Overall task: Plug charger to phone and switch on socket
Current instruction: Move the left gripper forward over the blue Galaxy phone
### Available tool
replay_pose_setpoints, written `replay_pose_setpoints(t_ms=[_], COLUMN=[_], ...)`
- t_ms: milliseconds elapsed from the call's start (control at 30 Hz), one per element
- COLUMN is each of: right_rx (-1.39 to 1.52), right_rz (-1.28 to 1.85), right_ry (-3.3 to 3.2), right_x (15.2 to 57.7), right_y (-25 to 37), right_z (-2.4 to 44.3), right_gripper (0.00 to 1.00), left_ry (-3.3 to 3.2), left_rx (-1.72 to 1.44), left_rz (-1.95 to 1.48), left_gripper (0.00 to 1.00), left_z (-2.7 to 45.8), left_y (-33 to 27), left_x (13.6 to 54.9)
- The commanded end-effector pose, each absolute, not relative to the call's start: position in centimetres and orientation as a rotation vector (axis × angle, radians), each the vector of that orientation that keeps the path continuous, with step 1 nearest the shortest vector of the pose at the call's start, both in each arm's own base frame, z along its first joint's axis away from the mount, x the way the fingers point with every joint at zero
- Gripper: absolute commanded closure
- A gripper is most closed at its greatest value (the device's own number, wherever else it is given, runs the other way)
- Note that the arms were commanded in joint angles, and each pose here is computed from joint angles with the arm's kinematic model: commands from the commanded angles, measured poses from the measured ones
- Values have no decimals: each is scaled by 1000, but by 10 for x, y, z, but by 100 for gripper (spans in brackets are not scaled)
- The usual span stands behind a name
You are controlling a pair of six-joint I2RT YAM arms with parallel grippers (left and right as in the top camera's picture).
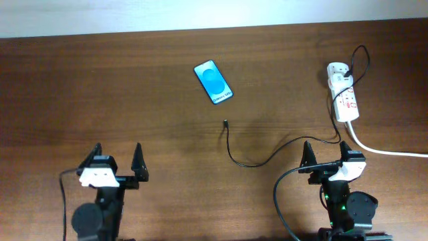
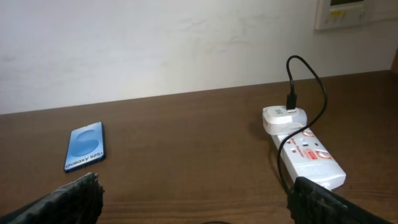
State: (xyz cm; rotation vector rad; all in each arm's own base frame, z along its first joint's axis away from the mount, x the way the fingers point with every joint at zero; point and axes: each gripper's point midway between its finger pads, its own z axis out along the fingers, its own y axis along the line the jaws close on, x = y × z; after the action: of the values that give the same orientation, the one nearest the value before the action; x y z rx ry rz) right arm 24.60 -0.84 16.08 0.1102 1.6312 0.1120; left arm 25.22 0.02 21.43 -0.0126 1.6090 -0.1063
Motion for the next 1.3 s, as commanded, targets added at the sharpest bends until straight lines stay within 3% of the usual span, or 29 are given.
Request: replay_pose_setpoints(t_ms=[0, 267, 567, 733, 1000, 1133, 1267], right_rx=[115, 115, 115, 115, 115, 115, 115], right_rz=[114, 114, 114, 114, 114, 114, 114], right_ry=[1634, 1634, 1634, 1634, 1634, 1634, 1634], right_x=[246, 246, 246, 246, 246, 246, 246], right_y=[-8, -8, -8, -8, -8, -8, -8], right_z=[159, 159, 159, 159, 159, 159, 159], right_gripper=[1, 1, 1, 1, 1, 1, 1], left_ry=[1633, 1781, 1995, 2061, 2251, 2324, 2259], left_rx=[34, 181, 375, 504, 551, 293, 153], left_rz=[-178, -364, -499, -591, -652, -705, -673], left_gripper=[1, 1, 1, 1, 1, 0, 0], left_z=[240, 286, 299, 287, 252, 254, 287], left_y=[-11, -60, -157, -202, -204, -199, -191], left_x=[263, 318, 381, 364, 331, 336, 351])
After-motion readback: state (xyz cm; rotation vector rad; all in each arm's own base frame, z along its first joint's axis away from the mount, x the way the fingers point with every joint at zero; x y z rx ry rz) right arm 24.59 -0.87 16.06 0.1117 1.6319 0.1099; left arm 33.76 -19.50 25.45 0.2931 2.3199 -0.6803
